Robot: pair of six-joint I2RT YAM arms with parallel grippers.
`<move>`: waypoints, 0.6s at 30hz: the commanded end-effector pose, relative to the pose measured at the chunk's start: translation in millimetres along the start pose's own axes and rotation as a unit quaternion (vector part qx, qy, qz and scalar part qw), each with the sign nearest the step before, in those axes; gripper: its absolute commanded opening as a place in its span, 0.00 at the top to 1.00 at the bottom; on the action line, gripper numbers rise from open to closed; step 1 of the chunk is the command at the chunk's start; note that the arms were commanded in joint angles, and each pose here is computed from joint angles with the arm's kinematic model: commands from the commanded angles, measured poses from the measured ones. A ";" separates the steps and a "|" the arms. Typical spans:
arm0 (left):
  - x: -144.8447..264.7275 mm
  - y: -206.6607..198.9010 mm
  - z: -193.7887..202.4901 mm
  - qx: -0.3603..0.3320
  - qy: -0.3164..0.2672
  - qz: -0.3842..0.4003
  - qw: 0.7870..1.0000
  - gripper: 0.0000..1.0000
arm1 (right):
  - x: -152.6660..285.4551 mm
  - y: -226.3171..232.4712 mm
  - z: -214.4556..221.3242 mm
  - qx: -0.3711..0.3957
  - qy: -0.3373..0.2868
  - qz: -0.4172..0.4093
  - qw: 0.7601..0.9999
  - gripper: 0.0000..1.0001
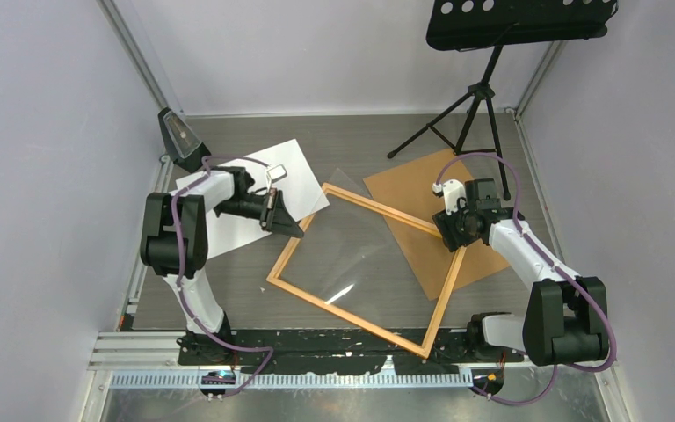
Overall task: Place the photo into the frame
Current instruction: Pick up the photo frame item from the photo frame.
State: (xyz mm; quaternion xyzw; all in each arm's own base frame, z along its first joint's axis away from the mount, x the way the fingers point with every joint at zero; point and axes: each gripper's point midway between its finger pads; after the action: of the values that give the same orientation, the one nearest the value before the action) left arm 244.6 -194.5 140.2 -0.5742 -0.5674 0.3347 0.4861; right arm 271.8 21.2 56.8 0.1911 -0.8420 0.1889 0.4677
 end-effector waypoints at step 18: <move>-4.7 -62.7 -4.2 -0.068 0.000 0.065 0.996 1.00 | 2.5 -6.7 -7.6 0.004 -0.018 0.014 1.000 0.38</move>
State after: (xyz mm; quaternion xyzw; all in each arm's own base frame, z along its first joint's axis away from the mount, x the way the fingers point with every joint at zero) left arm 240.0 -200.3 167.5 -0.6458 -0.5697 0.2948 0.4141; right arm 271.5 20.7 56.3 0.1904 -0.8419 0.1884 0.4684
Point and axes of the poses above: each gripper's point midway between its finger pads, its own x axis back along the fingers, its own y axis along the line the jaws close on, z = x × y, and after that the axes turned 3 degrees about x, right-handed
